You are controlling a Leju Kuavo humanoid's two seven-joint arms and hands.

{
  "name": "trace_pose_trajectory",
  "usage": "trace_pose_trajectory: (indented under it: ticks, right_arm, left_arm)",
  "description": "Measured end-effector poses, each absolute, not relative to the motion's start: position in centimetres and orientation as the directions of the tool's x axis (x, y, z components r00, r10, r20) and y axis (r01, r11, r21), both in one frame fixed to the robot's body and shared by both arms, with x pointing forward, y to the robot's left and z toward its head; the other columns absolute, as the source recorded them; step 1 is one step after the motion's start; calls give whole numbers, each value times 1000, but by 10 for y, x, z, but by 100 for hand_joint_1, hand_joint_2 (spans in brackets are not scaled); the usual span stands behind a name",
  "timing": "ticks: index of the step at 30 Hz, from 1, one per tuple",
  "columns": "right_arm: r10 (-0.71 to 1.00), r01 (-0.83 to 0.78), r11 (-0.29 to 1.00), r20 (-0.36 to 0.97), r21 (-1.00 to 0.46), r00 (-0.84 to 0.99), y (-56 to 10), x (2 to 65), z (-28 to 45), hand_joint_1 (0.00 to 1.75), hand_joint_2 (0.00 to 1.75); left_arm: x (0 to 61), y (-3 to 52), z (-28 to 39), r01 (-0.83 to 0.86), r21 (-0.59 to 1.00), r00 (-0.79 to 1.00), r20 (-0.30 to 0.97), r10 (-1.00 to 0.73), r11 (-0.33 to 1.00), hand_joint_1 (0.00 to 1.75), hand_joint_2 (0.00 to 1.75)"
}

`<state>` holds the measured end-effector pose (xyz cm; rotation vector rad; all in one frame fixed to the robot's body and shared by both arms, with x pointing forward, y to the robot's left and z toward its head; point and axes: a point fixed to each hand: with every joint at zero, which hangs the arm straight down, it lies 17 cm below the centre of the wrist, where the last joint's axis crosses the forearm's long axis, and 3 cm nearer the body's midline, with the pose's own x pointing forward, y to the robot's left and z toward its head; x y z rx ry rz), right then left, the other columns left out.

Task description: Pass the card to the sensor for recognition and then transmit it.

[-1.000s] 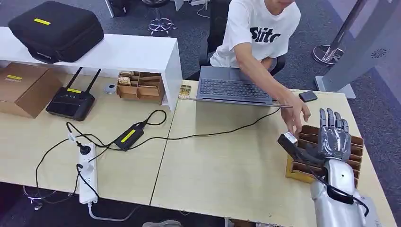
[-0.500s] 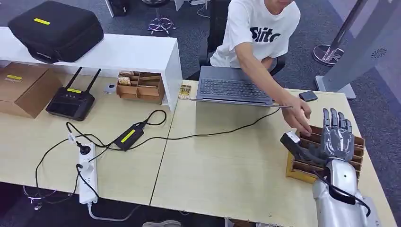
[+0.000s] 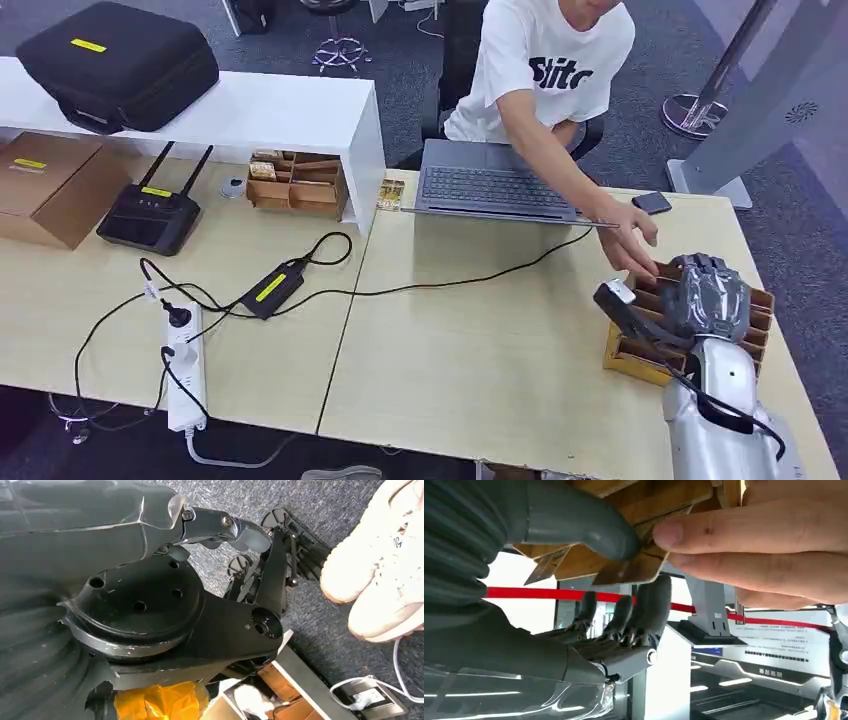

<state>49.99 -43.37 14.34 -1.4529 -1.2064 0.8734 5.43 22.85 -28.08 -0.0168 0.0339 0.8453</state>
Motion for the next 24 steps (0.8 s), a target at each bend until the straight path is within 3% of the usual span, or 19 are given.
trace_pose_trajectory:
  ticks: [24]
  right_arm:
    - [970,243,10,69,-970,235,-434,497,142,175,175]
  left_arm:
    - [55,228,-281,-748,-4,663,-35,748,663,0,175]
